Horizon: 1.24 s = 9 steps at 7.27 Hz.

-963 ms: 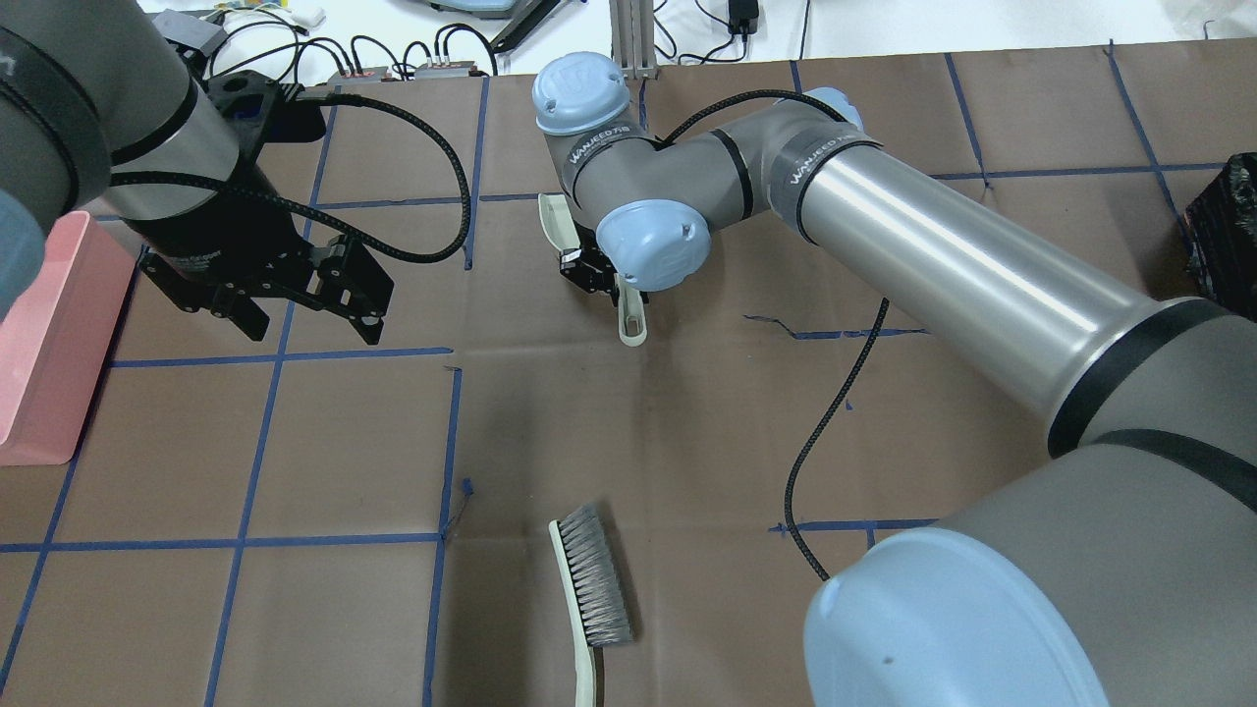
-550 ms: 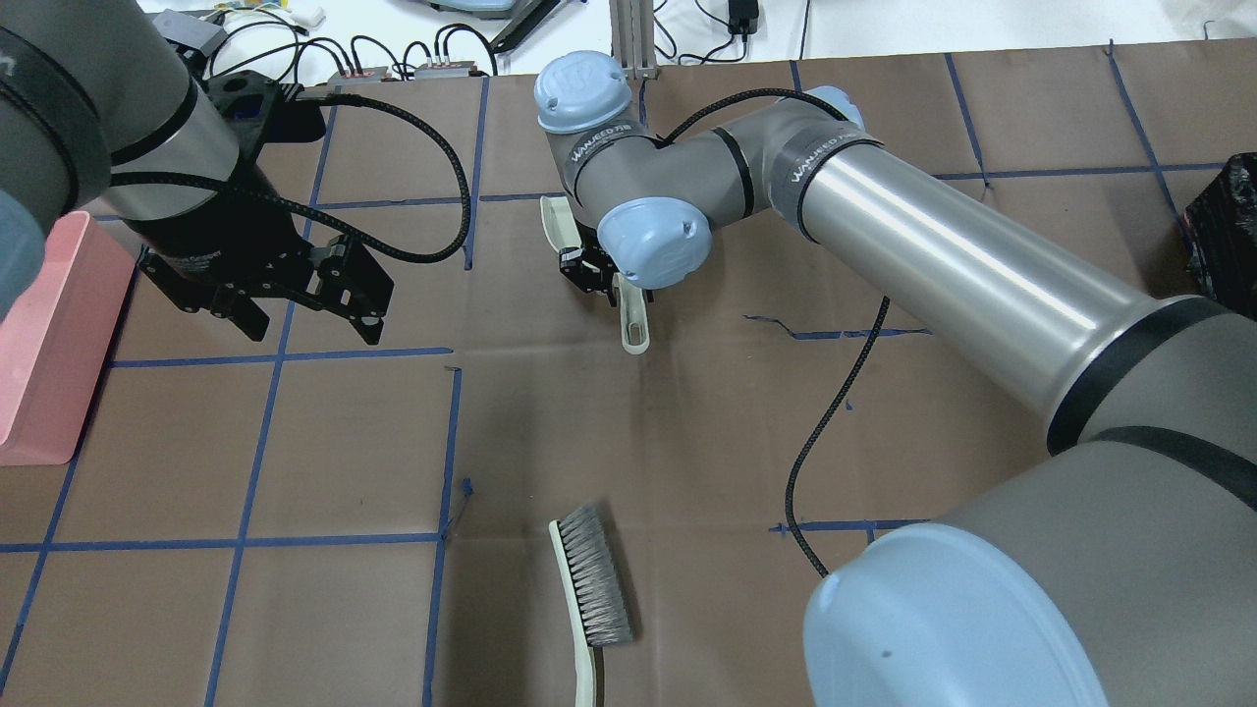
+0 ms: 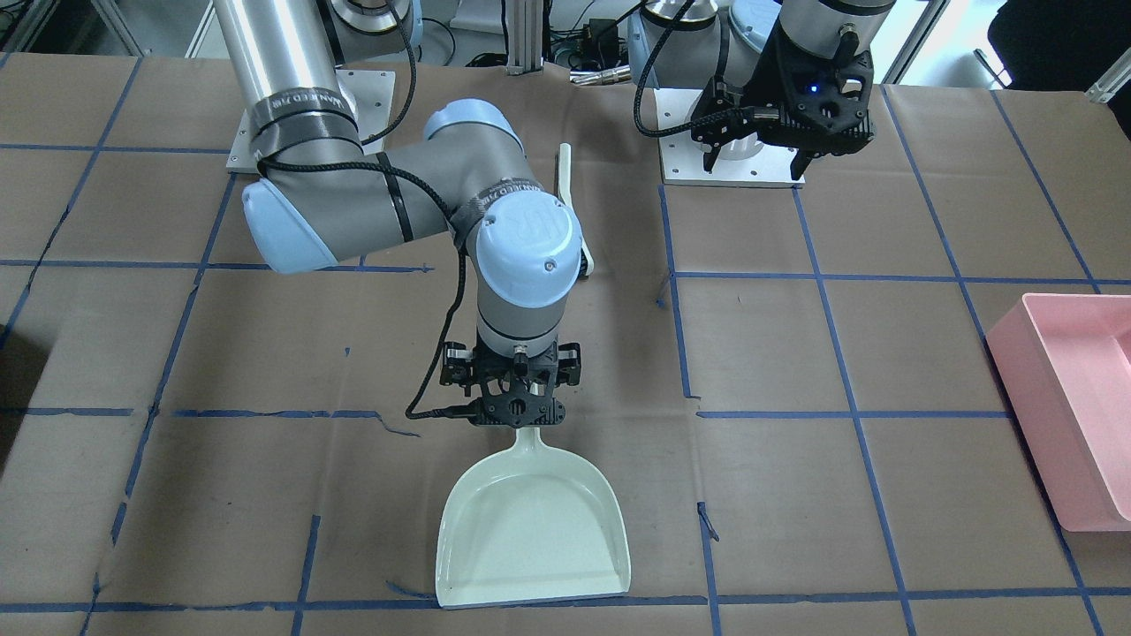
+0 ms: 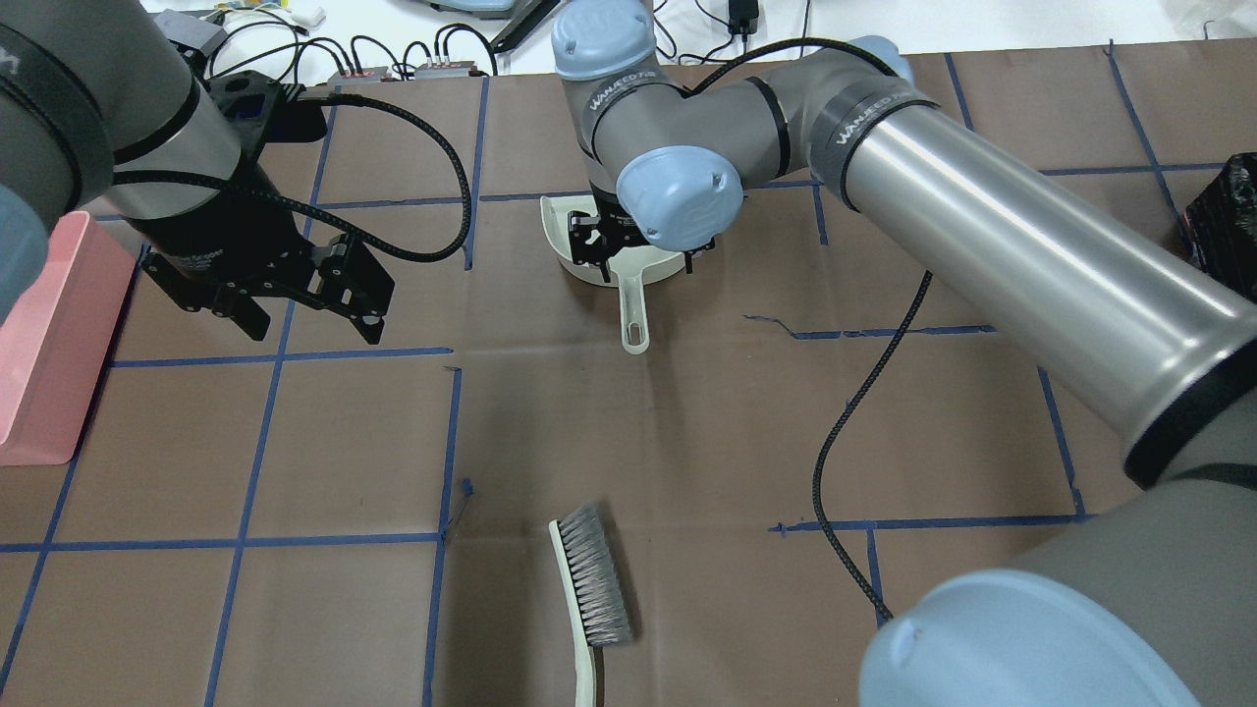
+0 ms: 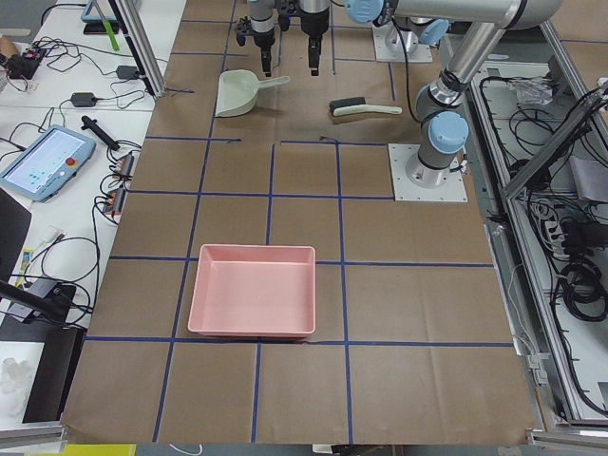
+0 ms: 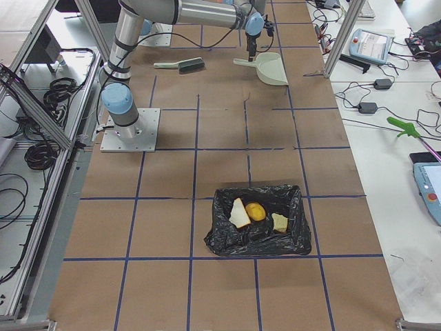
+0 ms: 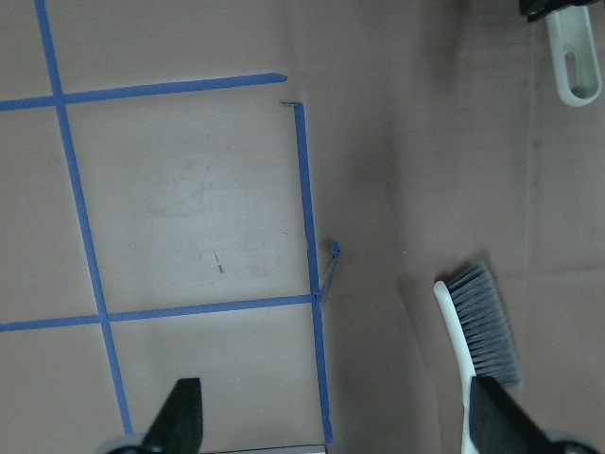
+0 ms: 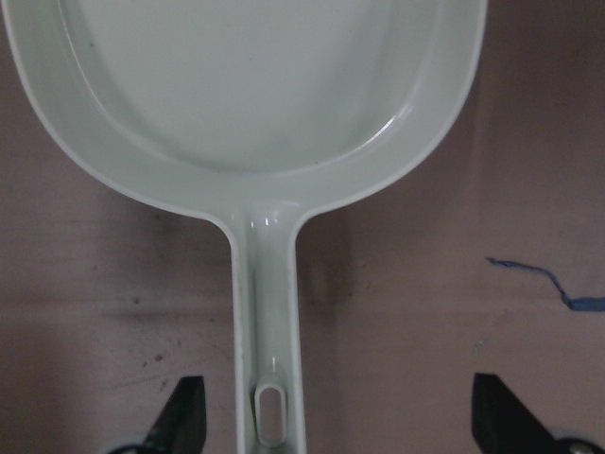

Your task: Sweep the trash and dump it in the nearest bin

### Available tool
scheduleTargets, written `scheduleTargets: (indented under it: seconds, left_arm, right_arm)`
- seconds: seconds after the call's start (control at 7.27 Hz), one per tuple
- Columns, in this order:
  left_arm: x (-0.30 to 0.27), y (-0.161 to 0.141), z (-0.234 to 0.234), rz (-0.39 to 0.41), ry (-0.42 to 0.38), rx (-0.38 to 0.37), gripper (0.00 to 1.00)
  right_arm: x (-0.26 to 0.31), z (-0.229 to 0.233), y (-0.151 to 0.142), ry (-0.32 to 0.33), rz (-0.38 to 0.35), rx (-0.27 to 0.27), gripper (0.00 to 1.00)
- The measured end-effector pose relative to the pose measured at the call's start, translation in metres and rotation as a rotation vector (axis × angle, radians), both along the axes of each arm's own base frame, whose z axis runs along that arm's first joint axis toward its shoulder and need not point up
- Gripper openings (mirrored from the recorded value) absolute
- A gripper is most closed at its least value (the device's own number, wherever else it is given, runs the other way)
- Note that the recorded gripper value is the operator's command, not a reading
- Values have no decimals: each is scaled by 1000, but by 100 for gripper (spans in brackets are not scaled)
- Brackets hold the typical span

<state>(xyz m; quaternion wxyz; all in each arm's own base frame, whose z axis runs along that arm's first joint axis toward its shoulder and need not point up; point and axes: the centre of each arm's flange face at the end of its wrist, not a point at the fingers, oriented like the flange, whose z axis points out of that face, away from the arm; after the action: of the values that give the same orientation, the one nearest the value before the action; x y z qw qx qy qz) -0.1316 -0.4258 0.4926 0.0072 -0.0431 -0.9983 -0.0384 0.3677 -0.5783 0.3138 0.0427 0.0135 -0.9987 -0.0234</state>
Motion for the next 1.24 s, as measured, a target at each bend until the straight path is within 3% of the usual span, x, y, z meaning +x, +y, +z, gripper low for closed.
scheduleTargets:
  seconds: [0.55, 0.83, 1.24]
  left_arm:
    - [0, 0, 0, 0, -1, -1, 100]
    - [-1, -1, -2, 6, -1, 4, 100]
    - [-3, -2, -3, 17, -2, 8, 100]
  right_arm:
    - [-67, 74, 23, 14, 54, 58, 100]
    - [-130, 107, 40, -2, 77, 48, 100]
    - [-213, 142, 76, -18, 36, 5, 100]
